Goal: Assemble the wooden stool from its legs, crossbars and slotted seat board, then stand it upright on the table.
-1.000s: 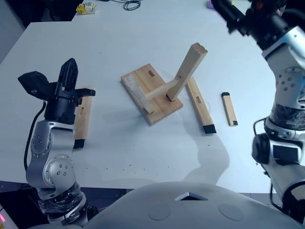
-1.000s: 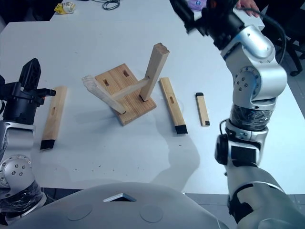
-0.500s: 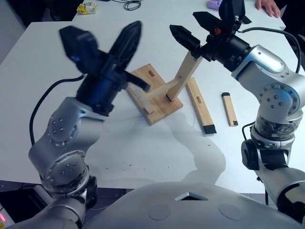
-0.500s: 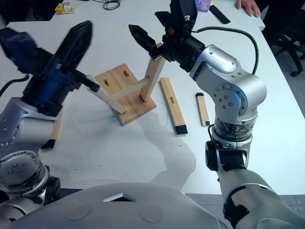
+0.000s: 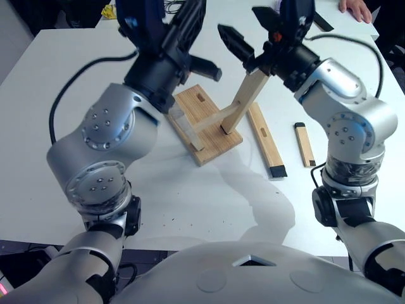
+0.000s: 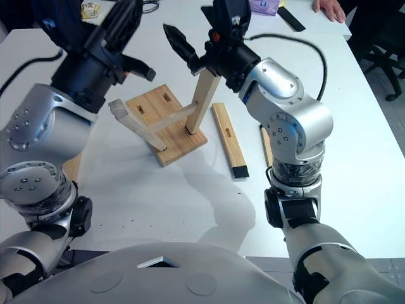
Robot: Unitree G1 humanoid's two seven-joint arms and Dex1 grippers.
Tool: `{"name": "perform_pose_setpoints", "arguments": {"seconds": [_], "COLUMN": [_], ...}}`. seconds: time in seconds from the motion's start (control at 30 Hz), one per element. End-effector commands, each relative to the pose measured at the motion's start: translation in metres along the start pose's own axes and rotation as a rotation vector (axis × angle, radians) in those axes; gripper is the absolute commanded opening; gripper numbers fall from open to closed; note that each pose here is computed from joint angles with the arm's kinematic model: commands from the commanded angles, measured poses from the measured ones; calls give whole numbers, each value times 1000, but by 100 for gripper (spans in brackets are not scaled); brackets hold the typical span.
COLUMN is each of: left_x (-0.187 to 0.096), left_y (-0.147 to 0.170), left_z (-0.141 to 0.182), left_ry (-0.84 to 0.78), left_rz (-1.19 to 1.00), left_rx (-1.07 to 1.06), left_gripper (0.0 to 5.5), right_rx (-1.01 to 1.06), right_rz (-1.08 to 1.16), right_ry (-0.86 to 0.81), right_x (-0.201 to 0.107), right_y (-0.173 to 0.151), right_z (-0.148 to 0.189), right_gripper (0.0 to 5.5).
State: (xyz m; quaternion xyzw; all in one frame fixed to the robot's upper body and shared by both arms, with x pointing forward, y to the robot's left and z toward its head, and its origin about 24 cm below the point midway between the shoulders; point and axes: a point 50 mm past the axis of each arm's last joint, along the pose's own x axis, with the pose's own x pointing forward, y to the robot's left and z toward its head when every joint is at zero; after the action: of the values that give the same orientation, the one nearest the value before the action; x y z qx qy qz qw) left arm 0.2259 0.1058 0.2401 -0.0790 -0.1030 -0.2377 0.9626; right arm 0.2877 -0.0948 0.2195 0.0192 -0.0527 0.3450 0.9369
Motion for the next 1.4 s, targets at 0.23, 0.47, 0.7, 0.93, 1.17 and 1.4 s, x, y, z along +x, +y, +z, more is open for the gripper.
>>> {"name": "perform_pose_setpoints", "arguments": {"seconds": [0.23, 0.47, 0.7, 0.93, 1.17, 1.4], "left_x": [-18, -14, -52, -38, -30, -53], "left_y": [0, -2, 14, 24, 33, 104], "left_z": [98, 54, -83, -42, 50, 12], "left_ry": [-501, -235, 533, 261, -278, -104], "left_rz": [-143, -119, 117, 147, 112, 515], "left_rx": [7, -45, -86, -48, -87, -83], "left_gripper": [0, 0, 0, 0, 0, 0], "right_rx": [10, -35, -6, 98, 247, 13], "right_rz": [-61, -30, 102, 152, 73, -87], "right_ry": [-353, -161, 388, 184, -92, 97], "right_x": [-1, 1, -6, 4, 4, -8], "right_y": [-21, -17, 0, 6, -21, -69], "right_z": [86, 54, -45, -4, 51, 13], "right_gripper": [450, 450, 450, 450, 450, 450]}}
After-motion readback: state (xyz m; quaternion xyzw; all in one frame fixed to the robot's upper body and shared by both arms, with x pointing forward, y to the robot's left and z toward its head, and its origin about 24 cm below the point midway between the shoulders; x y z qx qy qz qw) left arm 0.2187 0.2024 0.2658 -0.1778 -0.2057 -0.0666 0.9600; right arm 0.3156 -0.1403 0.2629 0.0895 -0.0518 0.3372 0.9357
